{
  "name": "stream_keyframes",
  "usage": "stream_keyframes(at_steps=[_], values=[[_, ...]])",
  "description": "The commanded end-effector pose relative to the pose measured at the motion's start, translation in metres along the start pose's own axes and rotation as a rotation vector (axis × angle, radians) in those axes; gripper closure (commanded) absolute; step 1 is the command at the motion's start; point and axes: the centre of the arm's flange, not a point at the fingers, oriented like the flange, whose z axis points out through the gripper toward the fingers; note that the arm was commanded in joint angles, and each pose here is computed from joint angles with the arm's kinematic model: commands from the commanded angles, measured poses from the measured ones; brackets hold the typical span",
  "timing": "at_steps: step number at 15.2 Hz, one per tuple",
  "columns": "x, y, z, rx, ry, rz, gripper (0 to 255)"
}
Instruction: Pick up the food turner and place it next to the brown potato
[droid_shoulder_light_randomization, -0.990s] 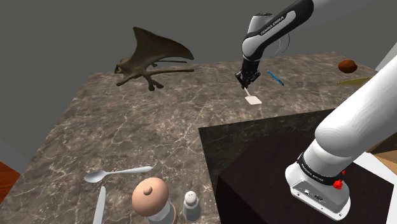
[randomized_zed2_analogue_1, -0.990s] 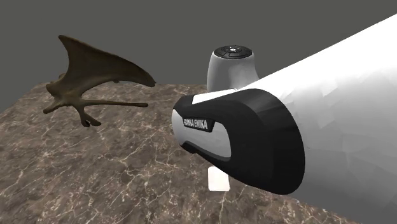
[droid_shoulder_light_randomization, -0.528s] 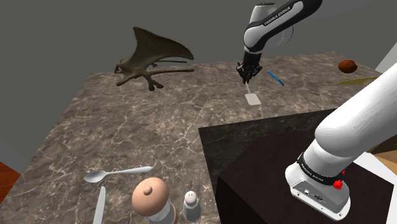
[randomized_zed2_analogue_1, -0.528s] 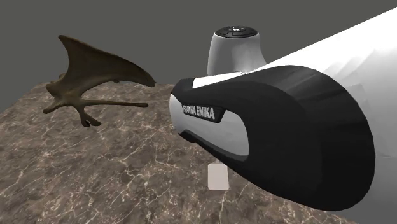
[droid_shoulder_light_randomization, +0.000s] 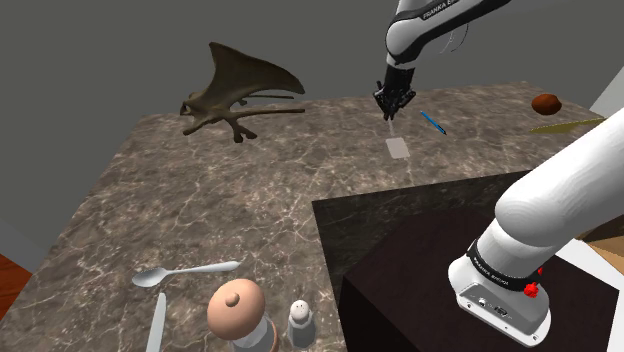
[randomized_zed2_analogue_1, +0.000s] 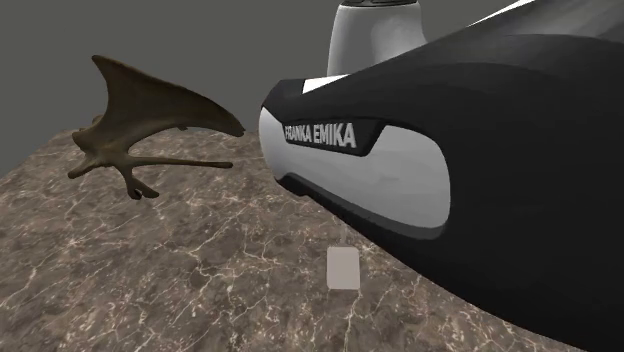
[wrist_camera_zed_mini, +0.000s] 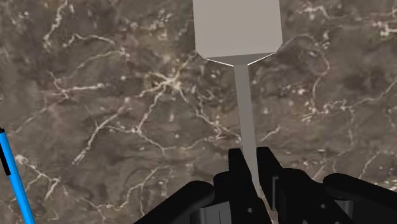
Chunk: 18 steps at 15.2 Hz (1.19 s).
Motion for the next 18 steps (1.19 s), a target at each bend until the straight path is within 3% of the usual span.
stream_keyframes(at_steps=[1, 12, 18], values=[[0.000, 0.001, -0.011, 0.000, 0.000, 0.000, 255], [0.004, 0.001, -0.065, 0.000, 0.000, 0.000, 255], [0.014, 0.079, -0.064, 0.000, 0.000, 0.000, 255]])
